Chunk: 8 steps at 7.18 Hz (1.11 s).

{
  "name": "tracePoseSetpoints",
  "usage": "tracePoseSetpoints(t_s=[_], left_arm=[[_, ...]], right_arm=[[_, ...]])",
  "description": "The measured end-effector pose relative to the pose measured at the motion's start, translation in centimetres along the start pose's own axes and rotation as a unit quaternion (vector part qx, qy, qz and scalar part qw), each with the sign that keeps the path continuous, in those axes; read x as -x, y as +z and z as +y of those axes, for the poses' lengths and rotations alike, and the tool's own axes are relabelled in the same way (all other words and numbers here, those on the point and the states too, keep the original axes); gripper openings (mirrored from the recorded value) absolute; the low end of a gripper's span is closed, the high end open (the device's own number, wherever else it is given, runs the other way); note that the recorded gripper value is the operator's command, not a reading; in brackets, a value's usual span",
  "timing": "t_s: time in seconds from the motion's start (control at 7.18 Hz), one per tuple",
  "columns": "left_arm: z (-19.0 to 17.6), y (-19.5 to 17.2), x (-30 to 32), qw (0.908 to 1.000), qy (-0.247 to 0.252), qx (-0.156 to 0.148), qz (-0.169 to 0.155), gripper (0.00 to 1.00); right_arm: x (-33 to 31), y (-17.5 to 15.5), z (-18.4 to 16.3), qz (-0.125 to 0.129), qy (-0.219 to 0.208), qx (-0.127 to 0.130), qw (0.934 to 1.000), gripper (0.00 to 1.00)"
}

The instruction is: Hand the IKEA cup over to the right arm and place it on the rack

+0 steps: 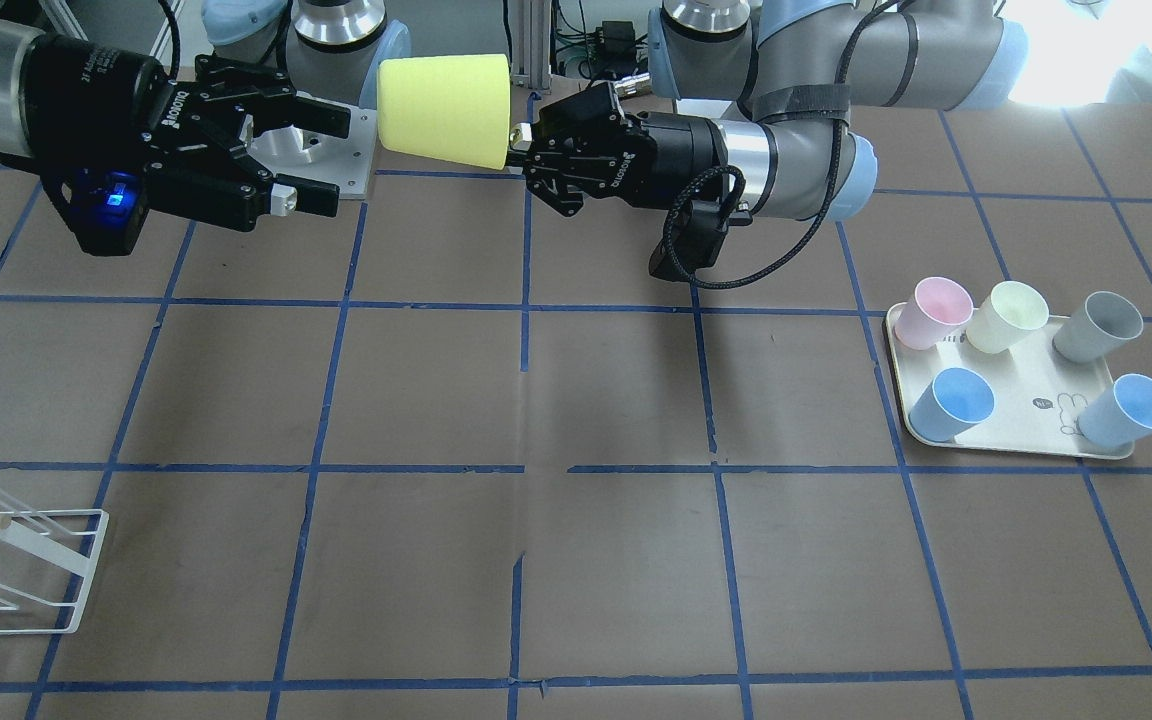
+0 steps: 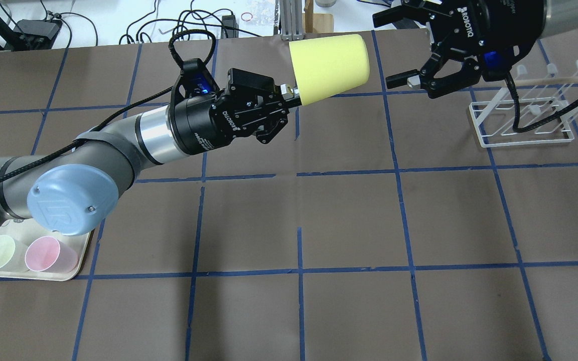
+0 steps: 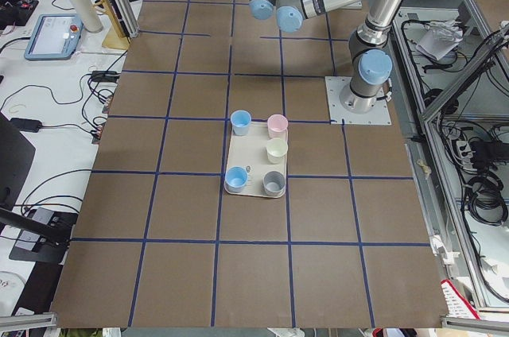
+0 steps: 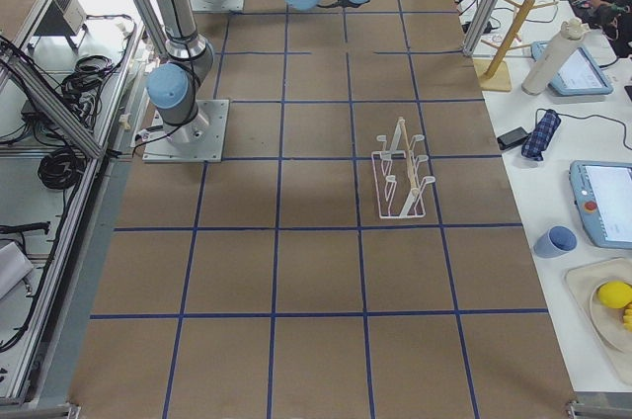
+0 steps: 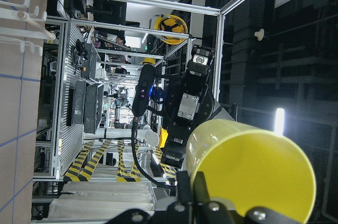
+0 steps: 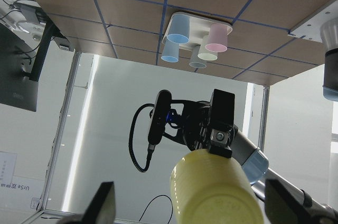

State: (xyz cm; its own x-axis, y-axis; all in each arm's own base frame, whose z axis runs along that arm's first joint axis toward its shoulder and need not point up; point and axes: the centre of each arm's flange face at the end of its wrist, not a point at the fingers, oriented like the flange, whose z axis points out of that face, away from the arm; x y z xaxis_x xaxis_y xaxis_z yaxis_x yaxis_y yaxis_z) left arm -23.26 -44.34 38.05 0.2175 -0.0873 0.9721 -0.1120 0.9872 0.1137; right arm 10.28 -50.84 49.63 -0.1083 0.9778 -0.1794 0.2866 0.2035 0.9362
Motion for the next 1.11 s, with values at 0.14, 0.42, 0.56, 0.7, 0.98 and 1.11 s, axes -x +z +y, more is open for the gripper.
tracePoseSetpoints(t_s=[0.14, 0.42, 0.56, 0.7, 0.98, 1.11], left_arm=[[-0.3, 0.0, 0.3, 1.0000, -0.001, -0.001, 0.001, 0.00], [-0.7, 0.0, 0.3, 0.9999, -0.002, -0.008, 0.013, 0.00], [-0.6, 0.0, 0.2, 0.9998, -0.001, -0.009, 0.016, 0.00], [-0.4, 0.0, 0.0, 0.9998, 0.001, -0.009, 0.017, 0.00], [-0.4, 0.0, 0.0, 0.9998, 0.001, -0.009, 0.017, 0.00], [-0.5, 0.0, 0.0, 0.9998, 0.001, -0.010, 0.017, 0.00]], right_arm=[[-0.3, 1.1, 0.5, 0.010, 0.000, 0.004, 0.9999, 1.00], [-0.6, 2.7, 1.1, 0.026, -0.004, 0.008, 0.9996, 1.00], [-0.7, 3.3, 1.4, 0.031, -0.007, 0.009, 0.9995, 1.00], [-0.7, 3.6, 1.7, 0.034, -0.012, 0.009, 0.9993, 1.00], [-0.5, 4.2, 2.3, 0.028, -0.018, 0.016, 0.9993, 0.95], [-0.3, 4.3, 2.6, 0.023, -0.019, 0.020, 0.9994, 0.80]])
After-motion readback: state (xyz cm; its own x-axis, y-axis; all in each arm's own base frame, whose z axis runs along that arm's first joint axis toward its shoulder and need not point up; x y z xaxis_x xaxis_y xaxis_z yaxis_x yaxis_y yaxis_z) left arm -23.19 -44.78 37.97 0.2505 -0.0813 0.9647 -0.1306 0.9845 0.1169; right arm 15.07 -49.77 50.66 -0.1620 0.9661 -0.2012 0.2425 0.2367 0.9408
